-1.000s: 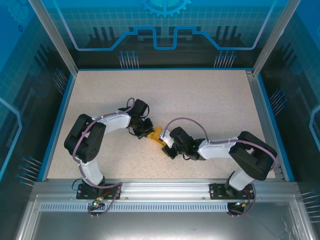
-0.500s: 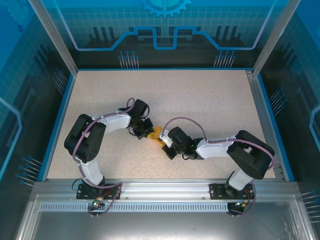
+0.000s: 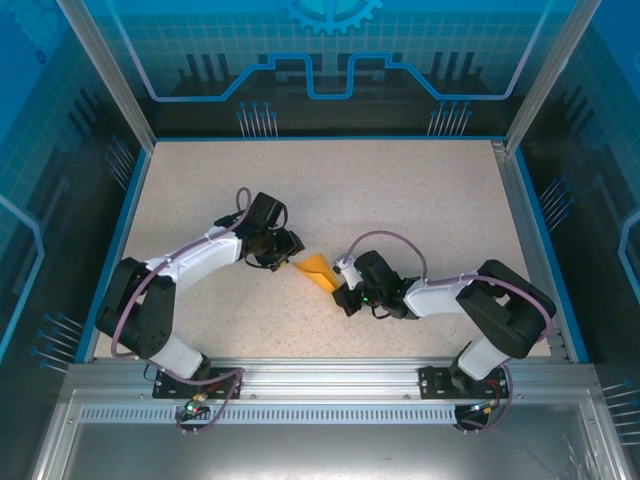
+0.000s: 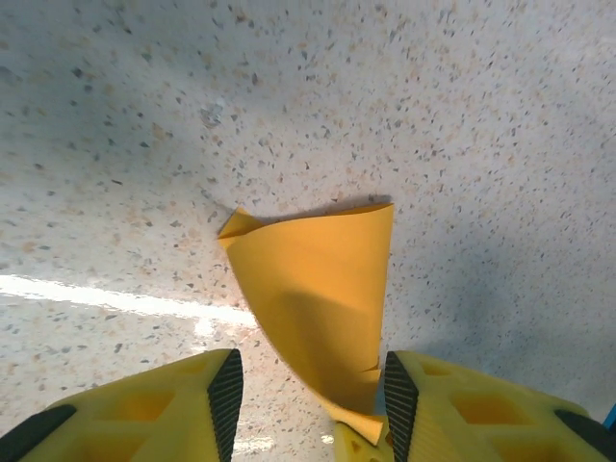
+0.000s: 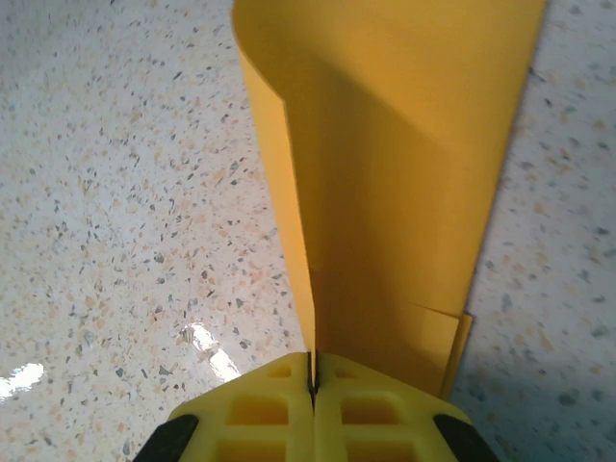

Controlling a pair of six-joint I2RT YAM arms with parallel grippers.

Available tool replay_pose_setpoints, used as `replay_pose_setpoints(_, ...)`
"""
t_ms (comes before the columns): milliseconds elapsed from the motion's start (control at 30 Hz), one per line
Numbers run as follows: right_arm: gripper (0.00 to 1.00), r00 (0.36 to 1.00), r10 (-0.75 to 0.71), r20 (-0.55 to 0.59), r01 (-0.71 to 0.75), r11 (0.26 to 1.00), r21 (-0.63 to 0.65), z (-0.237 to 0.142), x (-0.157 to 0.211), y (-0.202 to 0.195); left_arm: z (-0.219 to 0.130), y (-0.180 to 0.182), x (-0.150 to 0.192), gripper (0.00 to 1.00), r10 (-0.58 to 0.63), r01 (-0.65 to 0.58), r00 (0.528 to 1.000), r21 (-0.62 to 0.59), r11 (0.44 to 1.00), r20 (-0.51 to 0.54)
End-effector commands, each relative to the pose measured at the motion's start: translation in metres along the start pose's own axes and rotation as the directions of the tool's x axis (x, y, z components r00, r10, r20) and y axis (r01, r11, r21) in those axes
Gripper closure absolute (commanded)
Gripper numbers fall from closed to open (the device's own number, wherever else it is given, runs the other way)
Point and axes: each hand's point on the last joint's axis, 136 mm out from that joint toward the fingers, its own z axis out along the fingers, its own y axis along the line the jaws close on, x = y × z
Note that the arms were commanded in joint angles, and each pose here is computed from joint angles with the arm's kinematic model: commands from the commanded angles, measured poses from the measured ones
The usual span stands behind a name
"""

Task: Fold a paper plane with a square sheet of paper (pick it up from the middle)
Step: Fold the wing for the fifth time at the center of the table.

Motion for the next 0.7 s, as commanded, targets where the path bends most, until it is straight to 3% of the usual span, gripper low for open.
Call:
replay_pose_setpoints(0,1.00,0.993,0.115,0.027,-0.112,0.988,-0.102,-0.007,-0.012,0.006,-0.007,0.017,0.002,0.53,-0.004,0.005,1.000,-0.044,0.999,0.016)
replay_pose_setpoints(200,1.00,0.983,0.182,-0.040,-0.186,0.969,-0.161,-0.002,-0.006,0.004,-0.009,0.009,0.008,0.55,0.010,-0.010,1.000,0.045,0.999,0.009)
replay_pose_setpoints(667,1.00,0.925,0.338,-0.175,-0.376,0.882,-0.284,0.014,-0.007,0.010,-0.005,0.011,0.018,0.56,0.045,-0.044,0.999,0.094,0.995,-0.014)
